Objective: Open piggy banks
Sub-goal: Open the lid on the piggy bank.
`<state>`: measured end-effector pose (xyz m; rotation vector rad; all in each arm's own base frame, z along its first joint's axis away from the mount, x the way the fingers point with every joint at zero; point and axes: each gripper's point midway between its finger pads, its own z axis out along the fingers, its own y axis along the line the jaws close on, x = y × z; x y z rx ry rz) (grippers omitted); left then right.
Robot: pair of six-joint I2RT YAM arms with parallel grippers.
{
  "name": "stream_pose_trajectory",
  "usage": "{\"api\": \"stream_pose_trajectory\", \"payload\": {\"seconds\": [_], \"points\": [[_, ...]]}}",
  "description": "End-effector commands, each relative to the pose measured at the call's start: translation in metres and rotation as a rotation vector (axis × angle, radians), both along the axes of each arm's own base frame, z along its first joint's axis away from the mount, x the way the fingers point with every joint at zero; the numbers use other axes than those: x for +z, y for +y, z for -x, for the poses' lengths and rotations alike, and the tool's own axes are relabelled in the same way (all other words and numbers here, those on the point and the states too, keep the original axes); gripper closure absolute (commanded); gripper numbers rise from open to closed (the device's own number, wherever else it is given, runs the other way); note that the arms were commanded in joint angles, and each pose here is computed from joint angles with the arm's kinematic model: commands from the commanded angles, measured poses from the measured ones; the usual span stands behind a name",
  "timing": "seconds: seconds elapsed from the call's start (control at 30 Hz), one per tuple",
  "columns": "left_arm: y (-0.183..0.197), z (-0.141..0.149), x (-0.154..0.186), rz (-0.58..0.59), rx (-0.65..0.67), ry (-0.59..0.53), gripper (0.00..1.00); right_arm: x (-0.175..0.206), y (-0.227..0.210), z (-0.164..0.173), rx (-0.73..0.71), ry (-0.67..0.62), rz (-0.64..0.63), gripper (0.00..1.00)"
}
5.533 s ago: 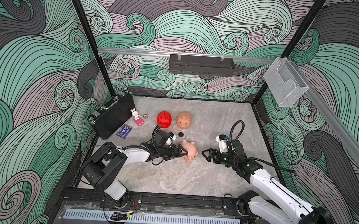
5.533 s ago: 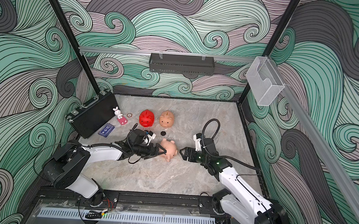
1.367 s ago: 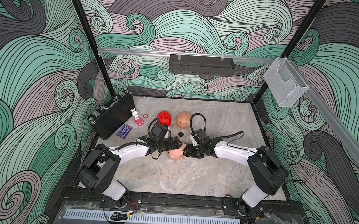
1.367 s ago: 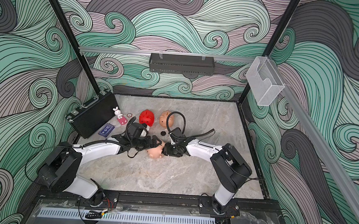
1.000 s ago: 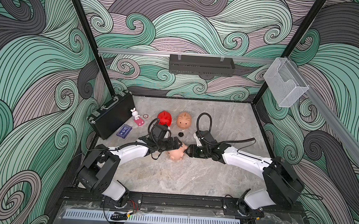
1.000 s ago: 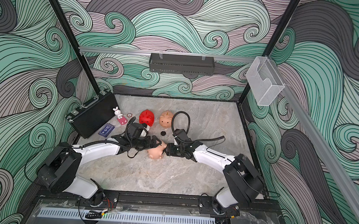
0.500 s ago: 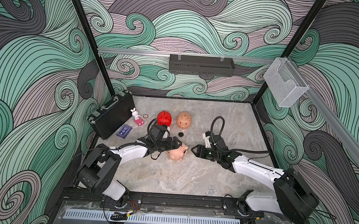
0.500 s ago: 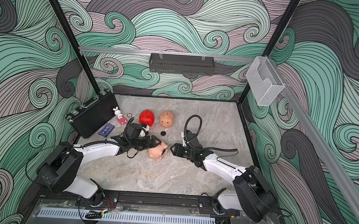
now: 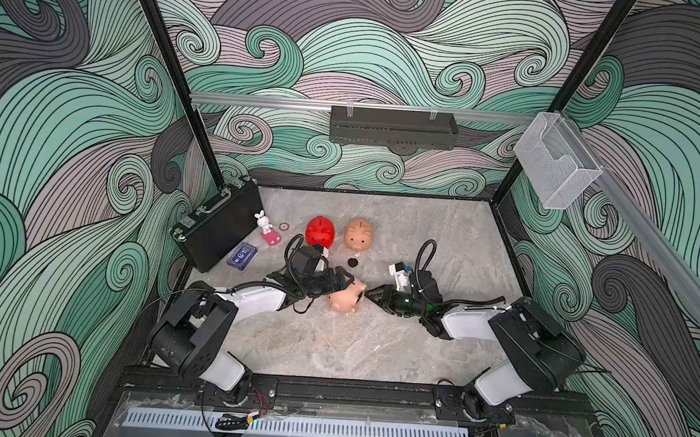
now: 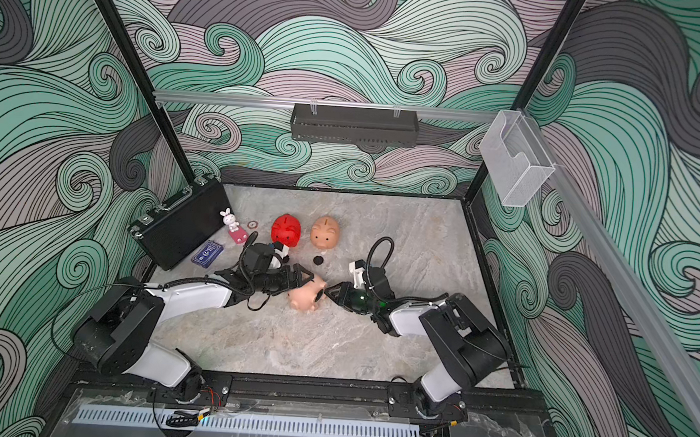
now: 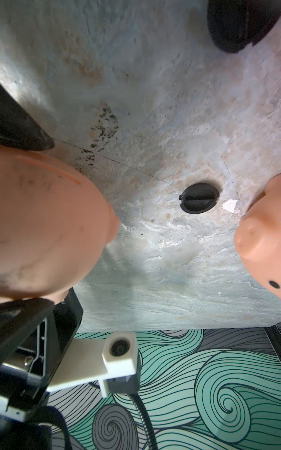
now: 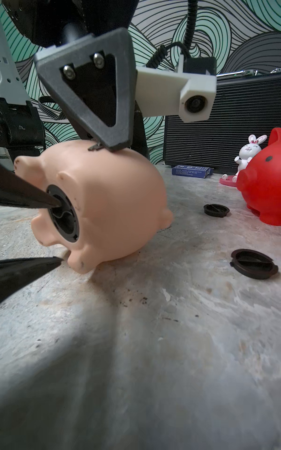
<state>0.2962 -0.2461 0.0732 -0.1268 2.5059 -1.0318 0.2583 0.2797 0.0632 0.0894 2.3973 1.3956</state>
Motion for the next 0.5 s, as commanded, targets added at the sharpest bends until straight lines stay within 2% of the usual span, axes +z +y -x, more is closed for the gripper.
{"api": "stream_pose_trajectory", "payload": {"seconds": [0.0, 0.47], "points": [[0.026, 0.038, -0.054, -0.128, 0.020, 0.204, 0.12, 0.007, 0.010, -0.001, 0.017, -0.054, -0.060, 0.68], [0.025, 0.039, -0.054, -0.131, 0.014, 0.204, 0.12, 0.002, 0.022, 0.001, 0.034, -0.098, -0.081, 0.75]]}}
